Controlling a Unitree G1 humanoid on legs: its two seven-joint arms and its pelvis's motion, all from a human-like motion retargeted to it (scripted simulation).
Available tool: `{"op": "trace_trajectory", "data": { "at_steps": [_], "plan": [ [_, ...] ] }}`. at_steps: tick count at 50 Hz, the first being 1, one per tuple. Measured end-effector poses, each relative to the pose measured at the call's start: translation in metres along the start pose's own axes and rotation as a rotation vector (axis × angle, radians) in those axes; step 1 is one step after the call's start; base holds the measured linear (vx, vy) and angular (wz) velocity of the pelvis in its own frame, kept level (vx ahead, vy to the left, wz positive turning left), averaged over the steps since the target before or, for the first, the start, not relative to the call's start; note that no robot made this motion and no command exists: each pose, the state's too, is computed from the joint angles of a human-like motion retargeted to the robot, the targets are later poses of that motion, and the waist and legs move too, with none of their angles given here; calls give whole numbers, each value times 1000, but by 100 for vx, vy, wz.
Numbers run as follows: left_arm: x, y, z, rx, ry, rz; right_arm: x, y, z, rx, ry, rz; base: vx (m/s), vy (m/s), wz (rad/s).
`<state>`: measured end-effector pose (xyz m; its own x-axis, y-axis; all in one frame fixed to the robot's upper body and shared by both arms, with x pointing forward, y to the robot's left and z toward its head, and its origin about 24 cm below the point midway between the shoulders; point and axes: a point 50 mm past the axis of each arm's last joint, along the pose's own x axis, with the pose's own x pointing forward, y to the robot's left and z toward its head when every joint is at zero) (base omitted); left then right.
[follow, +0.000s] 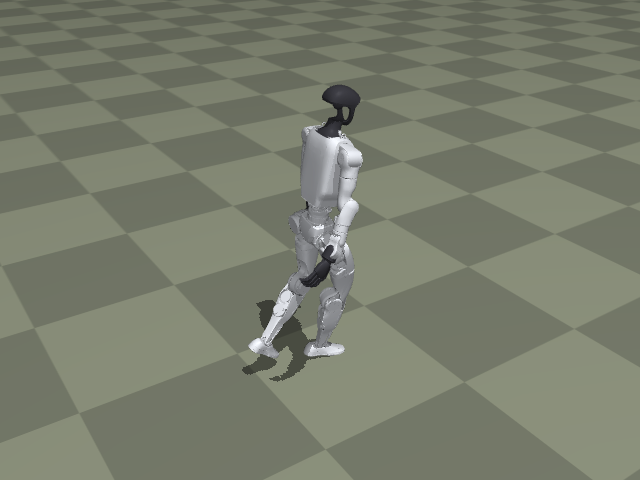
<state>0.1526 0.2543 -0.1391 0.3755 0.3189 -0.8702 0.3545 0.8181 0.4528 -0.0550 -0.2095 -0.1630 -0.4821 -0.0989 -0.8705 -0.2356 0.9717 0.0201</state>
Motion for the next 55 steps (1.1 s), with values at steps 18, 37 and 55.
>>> {"op": "trace_trajectory", "data": {
  "at_steps": [18,37,55],
  "plan": [
    [-38,-102,-118,19,448,-394,-69,-20,131,-155,-461,-191,50,3,-11],
    [-38,-111,-111,31,406,-427,-93,-10,162,-266,-565,-244,49,13,-2],
    [-9,-61,-43,100,151,-233,-2,0,14,-99,-92,-154,69,-15,17]
  ]
}}
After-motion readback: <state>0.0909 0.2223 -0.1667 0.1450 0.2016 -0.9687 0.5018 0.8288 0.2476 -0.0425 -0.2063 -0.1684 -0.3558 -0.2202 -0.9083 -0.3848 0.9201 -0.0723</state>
